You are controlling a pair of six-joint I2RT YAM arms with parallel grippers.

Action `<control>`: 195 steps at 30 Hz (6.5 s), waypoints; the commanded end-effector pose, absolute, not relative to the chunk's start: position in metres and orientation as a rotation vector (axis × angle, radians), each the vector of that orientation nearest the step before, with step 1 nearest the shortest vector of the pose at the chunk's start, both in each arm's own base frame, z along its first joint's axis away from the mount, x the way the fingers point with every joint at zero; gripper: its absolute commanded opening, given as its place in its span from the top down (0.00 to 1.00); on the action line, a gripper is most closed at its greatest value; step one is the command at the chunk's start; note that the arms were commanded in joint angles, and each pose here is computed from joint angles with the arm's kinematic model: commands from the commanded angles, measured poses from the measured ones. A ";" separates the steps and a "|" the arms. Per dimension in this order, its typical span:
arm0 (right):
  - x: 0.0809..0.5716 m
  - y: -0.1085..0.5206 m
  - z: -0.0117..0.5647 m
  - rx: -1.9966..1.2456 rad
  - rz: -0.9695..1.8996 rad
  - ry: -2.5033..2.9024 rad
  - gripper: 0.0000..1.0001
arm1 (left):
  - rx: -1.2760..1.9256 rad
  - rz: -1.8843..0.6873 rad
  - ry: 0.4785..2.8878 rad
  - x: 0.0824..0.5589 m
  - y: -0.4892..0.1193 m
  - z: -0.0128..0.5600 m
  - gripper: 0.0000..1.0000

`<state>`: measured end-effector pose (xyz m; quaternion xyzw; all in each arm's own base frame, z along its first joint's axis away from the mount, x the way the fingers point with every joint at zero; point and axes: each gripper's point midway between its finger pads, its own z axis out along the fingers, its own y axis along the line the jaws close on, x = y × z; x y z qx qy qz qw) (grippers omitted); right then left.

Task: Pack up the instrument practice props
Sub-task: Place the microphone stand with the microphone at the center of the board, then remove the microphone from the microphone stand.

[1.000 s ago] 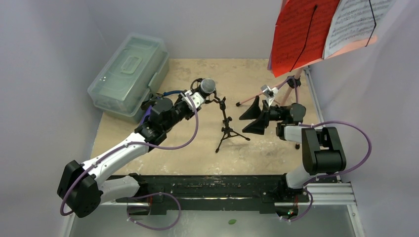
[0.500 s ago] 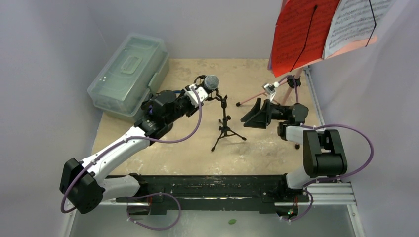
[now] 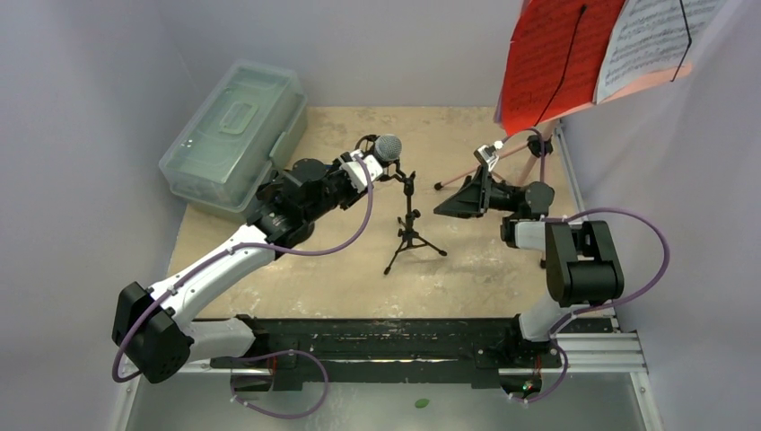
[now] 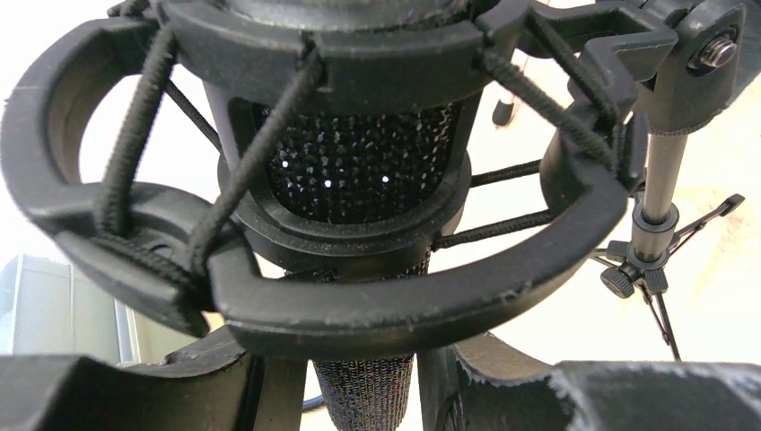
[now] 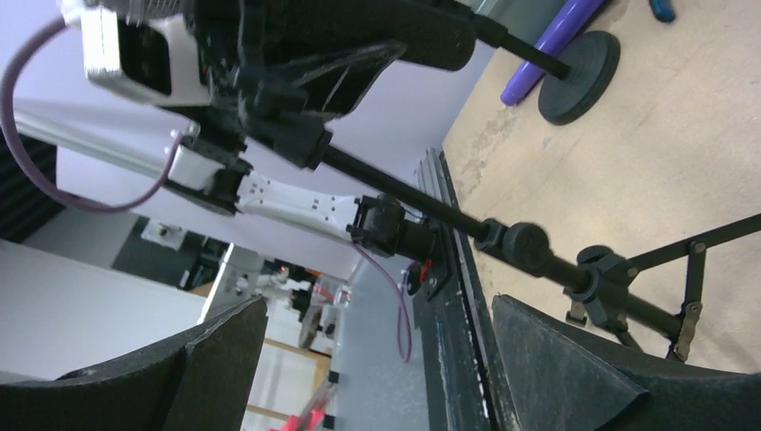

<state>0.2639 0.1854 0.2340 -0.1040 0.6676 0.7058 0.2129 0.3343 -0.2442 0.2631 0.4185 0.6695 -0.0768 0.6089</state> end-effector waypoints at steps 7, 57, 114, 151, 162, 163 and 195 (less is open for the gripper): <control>0.254 0.200 0.270 -0.503 1.909 1.649 0.01 | 0.930 -0.127 1.470 0.342 -0.245 0.299 1.00; 0.256 0.174 0.228 -0.734 1.103 1.610 0.01 | 0.981 -0.181 1.461 0.312 -0.267 0.293 0.50; 0.249 0.176 0.225 -0.834 1.110 1.577 0.01 | 1.188 -0.375 1.067 0.270 -0.308 0.419 0.04; 0.246 0.178 0.224 -0.848 1.126 1.576 0.01 | 1.072 -0.560 0.924 0.268 -0.348 0.474 0.95; 0.258 0.199 0.223 -0.991 0.913 1.431 0.10 | 1.055 -0.536 0.873 0.260 -0.358 0.484 0.97; 0.256 0.201 0.227 -1.002 0.900 1.406 0.11 | 1.054 -0.530 0.876 0.260 -0.358 0.484 0.97; 0.284 0.212 0.221 -0.934 0.854 1.486 1.00 | 1.078 -0.391 0.773 0.235 -0.396 0.524 1.00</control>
